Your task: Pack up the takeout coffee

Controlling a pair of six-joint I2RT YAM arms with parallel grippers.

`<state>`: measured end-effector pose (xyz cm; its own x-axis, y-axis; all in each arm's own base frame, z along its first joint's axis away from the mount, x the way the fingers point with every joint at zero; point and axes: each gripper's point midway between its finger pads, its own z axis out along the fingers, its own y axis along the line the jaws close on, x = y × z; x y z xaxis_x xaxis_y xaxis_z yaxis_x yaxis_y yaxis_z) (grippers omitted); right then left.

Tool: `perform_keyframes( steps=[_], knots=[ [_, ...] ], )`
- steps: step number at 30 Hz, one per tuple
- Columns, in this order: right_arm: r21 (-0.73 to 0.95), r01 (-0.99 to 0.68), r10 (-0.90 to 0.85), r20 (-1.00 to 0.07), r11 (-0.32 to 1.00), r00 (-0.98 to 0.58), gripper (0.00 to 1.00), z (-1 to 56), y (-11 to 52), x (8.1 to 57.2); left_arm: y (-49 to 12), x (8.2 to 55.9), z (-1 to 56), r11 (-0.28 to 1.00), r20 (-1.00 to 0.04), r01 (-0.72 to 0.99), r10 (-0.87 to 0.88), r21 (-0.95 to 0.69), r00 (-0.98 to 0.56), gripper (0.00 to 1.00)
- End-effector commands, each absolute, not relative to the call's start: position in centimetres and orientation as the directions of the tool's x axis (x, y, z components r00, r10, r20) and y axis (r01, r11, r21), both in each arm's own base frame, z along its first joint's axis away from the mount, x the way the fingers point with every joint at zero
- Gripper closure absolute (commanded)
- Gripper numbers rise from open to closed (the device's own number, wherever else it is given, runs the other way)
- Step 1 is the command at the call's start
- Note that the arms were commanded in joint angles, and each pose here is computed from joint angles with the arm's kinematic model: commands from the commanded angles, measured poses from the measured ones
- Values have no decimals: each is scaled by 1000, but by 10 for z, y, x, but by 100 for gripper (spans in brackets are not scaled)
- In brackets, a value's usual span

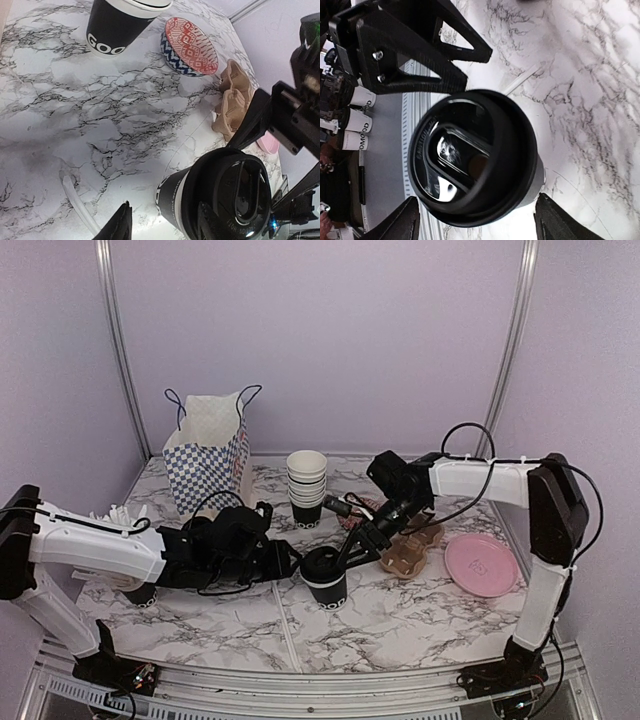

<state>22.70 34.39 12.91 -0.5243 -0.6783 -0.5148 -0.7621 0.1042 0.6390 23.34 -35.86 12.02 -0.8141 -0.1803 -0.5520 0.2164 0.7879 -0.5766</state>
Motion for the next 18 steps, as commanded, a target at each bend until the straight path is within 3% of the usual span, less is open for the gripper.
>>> perform_keyframes(
  steps=[1,11,16,18],
  knots=[
    [413,-906,-672,-645,94,-364,21,169,342,248,-368,236,160,764,-625,309,-153,-566,-766,51],
    [360,-930,-702,-643,76,-306,20,166,331,241,-367,238,177,760,-659,343,-146,-552,-738,50],
    [230,-973,-709,-690,-23,-147,15,174,327,228,-362,237,179,766,-668,347,-141,-541,-730,46],
    [168,-983,-711,-700,-70,-69,8,176,325,220,-363,236,180,765,-679,370,-118,-527,-725,43]
  ],
)
